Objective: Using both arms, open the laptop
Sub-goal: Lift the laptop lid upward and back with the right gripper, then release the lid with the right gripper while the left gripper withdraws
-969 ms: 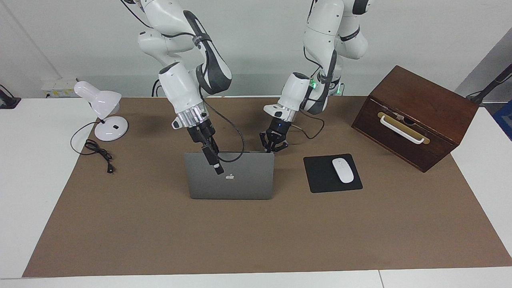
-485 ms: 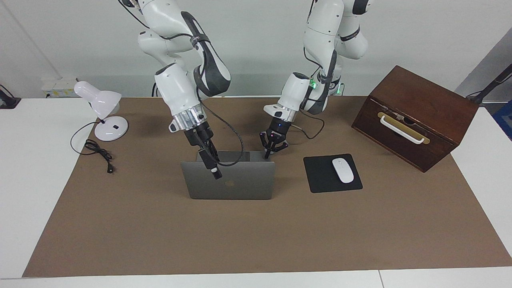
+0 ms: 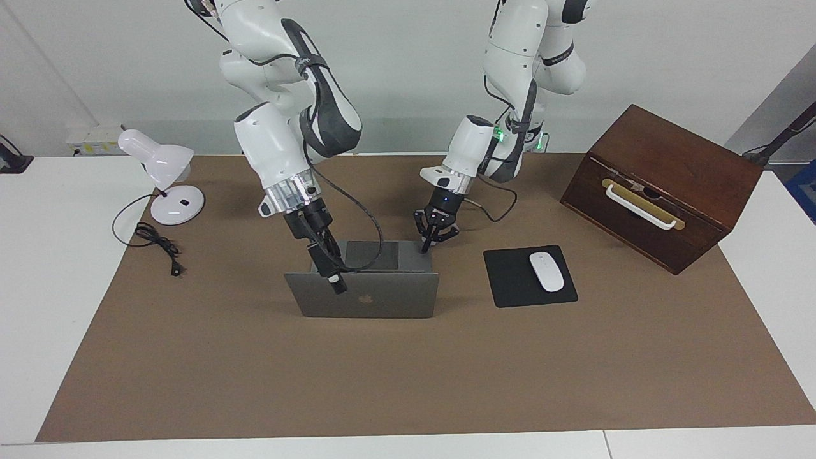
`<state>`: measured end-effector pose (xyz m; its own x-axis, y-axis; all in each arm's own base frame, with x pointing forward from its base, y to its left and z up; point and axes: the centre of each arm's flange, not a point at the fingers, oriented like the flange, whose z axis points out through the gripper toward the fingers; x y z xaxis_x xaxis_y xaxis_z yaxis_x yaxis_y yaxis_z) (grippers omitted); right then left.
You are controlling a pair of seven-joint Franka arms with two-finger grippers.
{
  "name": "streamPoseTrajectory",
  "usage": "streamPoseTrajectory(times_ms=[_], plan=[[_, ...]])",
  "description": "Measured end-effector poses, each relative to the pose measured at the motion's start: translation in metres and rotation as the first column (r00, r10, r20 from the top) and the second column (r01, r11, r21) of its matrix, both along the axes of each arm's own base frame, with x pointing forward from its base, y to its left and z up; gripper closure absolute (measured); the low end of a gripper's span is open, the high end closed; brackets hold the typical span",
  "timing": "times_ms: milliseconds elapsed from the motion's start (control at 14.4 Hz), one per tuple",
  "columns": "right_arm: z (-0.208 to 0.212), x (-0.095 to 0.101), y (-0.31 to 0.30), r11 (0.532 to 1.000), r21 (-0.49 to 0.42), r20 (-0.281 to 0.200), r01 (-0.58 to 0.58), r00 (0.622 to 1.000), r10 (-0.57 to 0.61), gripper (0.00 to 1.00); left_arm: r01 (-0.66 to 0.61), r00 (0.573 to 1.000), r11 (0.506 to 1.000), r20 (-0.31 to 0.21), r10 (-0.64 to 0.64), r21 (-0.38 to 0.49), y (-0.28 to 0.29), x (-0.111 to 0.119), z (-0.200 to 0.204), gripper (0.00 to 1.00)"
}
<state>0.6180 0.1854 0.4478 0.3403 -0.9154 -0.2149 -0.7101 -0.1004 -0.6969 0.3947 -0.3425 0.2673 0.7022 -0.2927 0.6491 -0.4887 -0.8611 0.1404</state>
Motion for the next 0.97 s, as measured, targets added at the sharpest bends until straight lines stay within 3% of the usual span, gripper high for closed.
streamPoseTrajectory(times_ms=[762,969], plan=[[-0.0004,0.0106,-0.0120,1.000,-0.010,-0.006,-0.004,1.000,0.004,0.00,0.001,1.000,1.000,0.001,-0.001,0.001,-0.0001,0.0000,0.0000,0.99],[0.0003,0.0115,-0.0087,1.000,-0.005,-0.029,-0.024,0.999,0.024,0.00,0.002,1.000,1.000,0.002,-0.002,-0.001,-0.0014,0.0012,0.0003,0.99]])
